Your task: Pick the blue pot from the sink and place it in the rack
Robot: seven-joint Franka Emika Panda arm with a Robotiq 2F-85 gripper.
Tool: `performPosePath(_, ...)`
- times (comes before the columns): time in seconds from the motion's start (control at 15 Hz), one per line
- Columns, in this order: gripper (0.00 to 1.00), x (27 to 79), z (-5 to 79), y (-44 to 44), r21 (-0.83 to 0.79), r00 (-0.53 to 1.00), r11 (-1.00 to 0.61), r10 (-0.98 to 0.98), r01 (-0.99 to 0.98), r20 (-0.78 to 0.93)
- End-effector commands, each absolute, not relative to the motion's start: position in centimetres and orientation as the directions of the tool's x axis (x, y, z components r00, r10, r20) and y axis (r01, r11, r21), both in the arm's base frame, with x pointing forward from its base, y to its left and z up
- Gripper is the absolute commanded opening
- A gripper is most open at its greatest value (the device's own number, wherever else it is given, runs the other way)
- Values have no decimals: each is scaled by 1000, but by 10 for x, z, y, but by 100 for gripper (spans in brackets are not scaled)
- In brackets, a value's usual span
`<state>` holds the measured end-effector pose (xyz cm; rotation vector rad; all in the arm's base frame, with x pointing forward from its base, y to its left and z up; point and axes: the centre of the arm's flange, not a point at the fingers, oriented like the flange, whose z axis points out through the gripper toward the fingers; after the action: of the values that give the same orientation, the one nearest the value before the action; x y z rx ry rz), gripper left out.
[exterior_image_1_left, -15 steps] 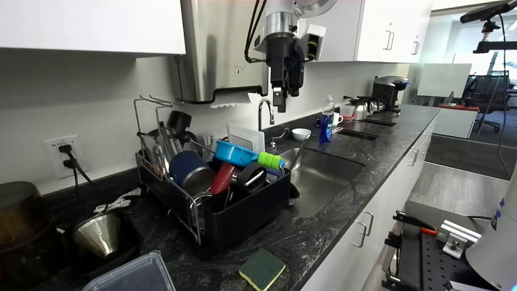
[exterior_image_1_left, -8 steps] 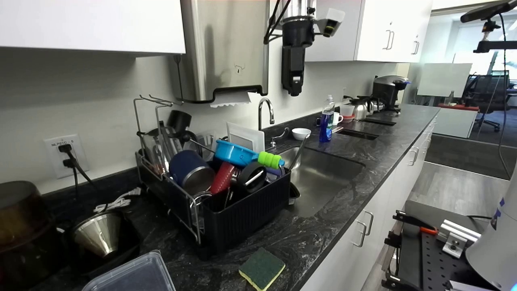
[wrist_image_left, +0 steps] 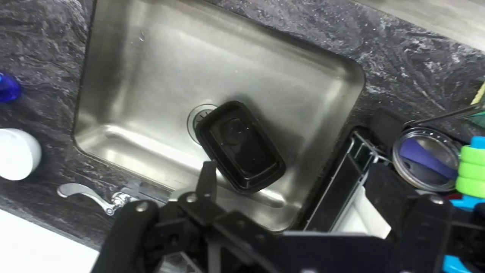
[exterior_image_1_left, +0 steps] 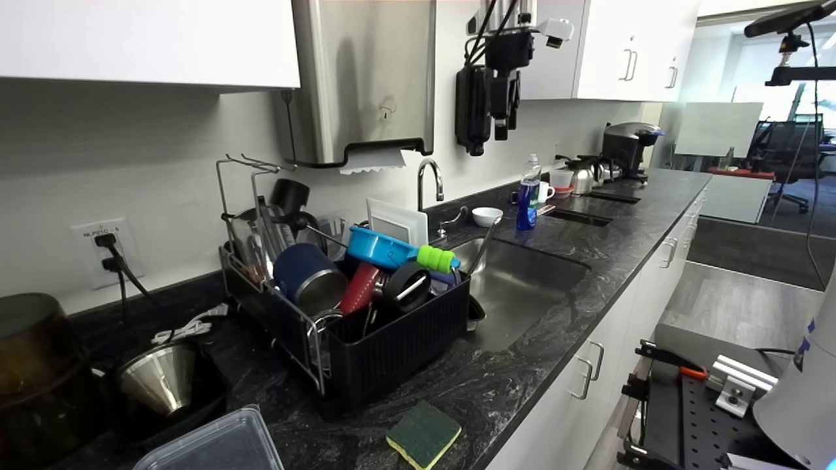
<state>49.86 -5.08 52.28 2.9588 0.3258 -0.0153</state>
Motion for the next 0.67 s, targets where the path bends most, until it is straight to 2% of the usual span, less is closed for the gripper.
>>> performPosePath(0.0, 100, 490, 519, -66, 223, 992, -968, 122, 118, 7)
performPosePath(0.33, 100, 476, 519, -102, 252, 1000, -968, -4, -9, 22)
performPosePath(0.6, 100, 460, 520, -121, 240, 999, -970, -22, -29, 29)
